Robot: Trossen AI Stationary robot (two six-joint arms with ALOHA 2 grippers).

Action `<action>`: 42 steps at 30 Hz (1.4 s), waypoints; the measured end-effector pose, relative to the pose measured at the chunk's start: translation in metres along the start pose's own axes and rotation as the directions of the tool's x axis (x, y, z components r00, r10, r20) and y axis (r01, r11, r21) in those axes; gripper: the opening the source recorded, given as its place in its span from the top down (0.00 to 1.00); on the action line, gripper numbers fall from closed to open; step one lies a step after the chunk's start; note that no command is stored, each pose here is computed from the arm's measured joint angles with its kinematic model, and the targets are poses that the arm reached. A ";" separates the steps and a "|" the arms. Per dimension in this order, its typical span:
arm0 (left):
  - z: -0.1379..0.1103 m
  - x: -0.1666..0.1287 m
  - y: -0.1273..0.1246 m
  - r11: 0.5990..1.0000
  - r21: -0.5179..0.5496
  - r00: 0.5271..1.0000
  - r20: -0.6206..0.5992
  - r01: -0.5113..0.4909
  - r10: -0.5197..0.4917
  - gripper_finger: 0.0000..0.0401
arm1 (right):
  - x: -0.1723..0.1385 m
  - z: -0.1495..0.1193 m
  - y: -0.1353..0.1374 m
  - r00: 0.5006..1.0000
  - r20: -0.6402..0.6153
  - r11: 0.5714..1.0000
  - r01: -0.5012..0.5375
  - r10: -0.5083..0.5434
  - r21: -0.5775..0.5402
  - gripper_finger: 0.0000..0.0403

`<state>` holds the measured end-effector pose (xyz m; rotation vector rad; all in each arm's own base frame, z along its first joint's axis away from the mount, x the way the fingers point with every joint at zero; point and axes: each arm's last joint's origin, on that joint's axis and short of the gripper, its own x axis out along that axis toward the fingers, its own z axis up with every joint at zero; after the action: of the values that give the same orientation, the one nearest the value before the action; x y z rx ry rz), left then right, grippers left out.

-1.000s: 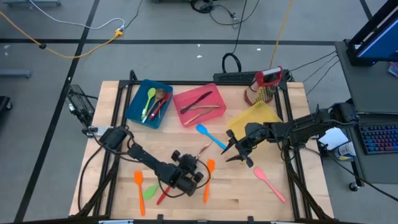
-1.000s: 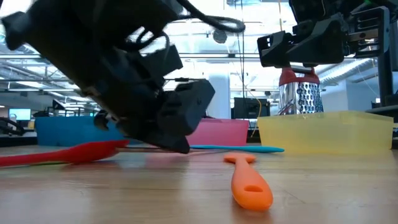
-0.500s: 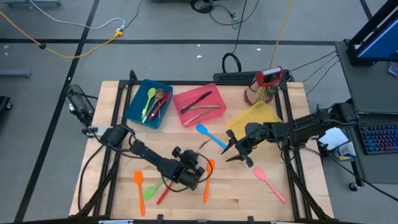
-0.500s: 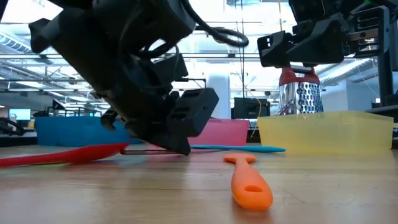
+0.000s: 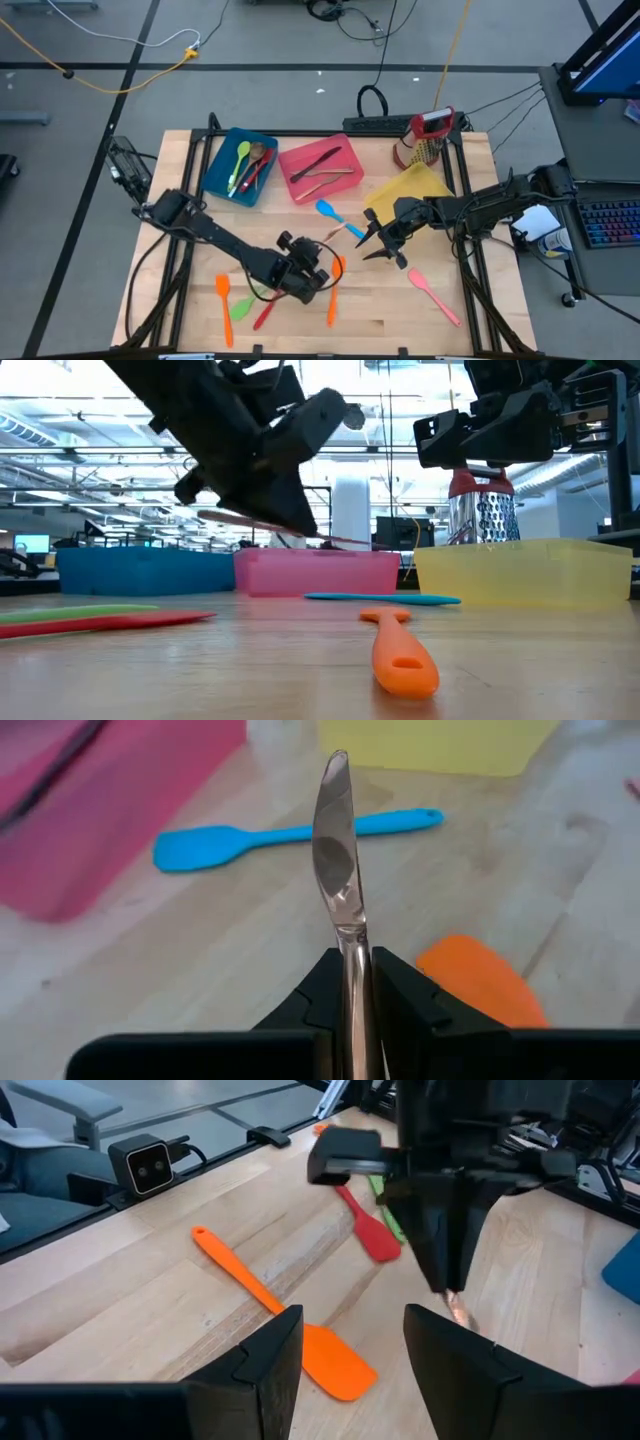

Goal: Pick & Place Kitchen Items
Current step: Put the gold knife into the pink bin

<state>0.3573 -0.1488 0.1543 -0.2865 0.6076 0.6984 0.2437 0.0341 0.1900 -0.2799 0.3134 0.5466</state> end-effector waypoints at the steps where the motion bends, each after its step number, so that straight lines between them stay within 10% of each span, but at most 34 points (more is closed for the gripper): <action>1: 0.003 -0.001 0.003 1.000 0.013 1.000 -0.005 -0.012 0.012 0.91 | 0.000 0.000 0.000 1.000 0.000 1.000 0.000 0.000 0.000 0.58; 26: 0.095 0.006 0.071 0.972 0.188 0.989 0.003 -0.144 0.146 0.91 | 0.000 0.000 0.000 1.000 0.000 0.996 0.000 0.000 0.084 0.58; 42: 0.142 0.059 0.146 0.978 0.181 0.975 -0.181 -0.098 0.131 0.91 | 0.000 0.000 0.000 1.000 0.000 0.971 0.000 0.000 0.237 0.58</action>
<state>0.3548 0.0515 0.2239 -0.1600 0.8696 0.7297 0.2437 0.0341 0.1900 -0.0484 0.3751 0.5036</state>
